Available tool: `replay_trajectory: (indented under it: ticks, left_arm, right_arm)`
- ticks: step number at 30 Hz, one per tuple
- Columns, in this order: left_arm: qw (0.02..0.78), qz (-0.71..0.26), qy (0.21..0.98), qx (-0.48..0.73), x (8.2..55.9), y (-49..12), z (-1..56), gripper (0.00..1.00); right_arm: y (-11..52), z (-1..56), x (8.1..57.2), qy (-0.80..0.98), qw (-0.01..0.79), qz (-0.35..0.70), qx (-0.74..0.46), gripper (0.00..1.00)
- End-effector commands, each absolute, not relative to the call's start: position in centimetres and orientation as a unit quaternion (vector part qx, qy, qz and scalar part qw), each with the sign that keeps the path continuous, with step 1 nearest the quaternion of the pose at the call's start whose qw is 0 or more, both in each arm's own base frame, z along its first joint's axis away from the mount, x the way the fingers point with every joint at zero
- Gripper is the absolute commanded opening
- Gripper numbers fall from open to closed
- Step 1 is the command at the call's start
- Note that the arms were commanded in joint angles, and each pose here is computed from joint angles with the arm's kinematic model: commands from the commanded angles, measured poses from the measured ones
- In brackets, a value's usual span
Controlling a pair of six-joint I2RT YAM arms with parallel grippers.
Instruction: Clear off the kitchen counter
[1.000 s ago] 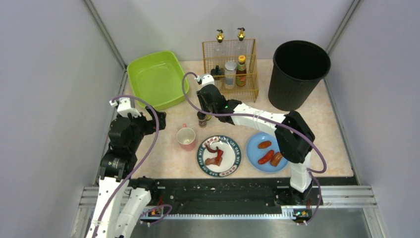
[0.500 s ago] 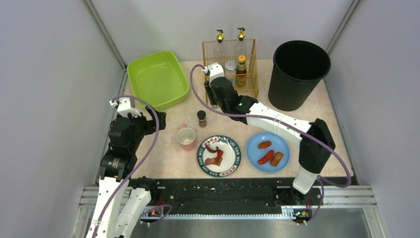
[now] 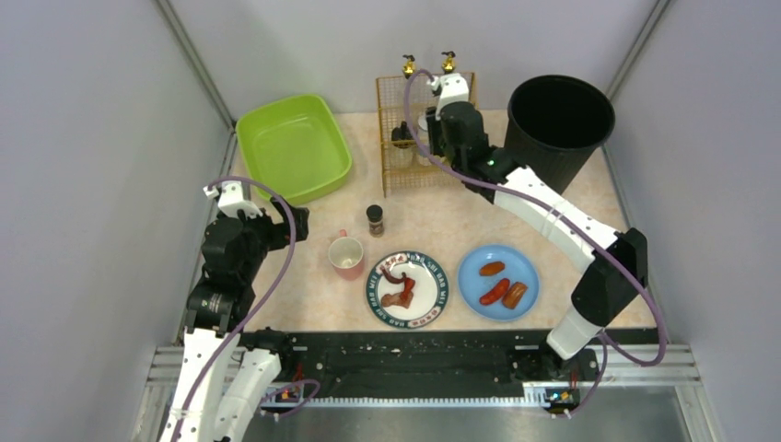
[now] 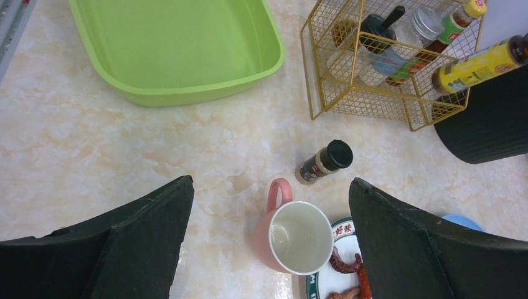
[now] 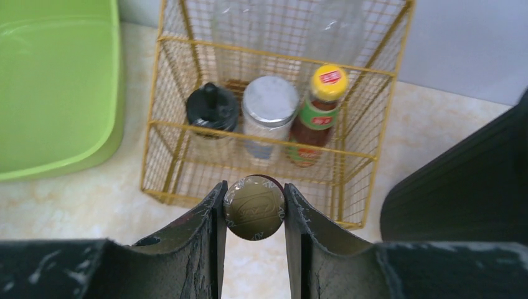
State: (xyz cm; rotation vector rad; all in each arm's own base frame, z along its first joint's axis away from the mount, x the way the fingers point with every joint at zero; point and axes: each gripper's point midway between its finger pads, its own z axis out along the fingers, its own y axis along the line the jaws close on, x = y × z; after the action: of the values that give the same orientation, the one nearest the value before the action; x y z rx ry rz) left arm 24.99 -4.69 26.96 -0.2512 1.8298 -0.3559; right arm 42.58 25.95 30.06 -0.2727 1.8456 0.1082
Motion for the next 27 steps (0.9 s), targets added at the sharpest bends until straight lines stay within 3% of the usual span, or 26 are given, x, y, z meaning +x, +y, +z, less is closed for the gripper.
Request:
replay_trajectory:
  ticks: [1,14,27]
  left_arm:
    - [0.601,-0.160,0.776,-0.107,25.3,-4.8,27.8,0.99]
    - [0.601,-0.159,0.776,-0.106,25.3,-4.8,27.7,0.99]
    - [0.601,-0.156,0.776,-0.107,25.3,-4.7,27.7,0.99]
  right_arm:
    - [24.6,35.4,45.0,0.759,0.643,0.067,-0.079,0.00]
    - [23.2,30.2,50.0,0.784,0.615,0.058,-0.054,0.00]
    - [21.7,23.2,51.9,0.821,0.567,0.053,-0.036,0.00]
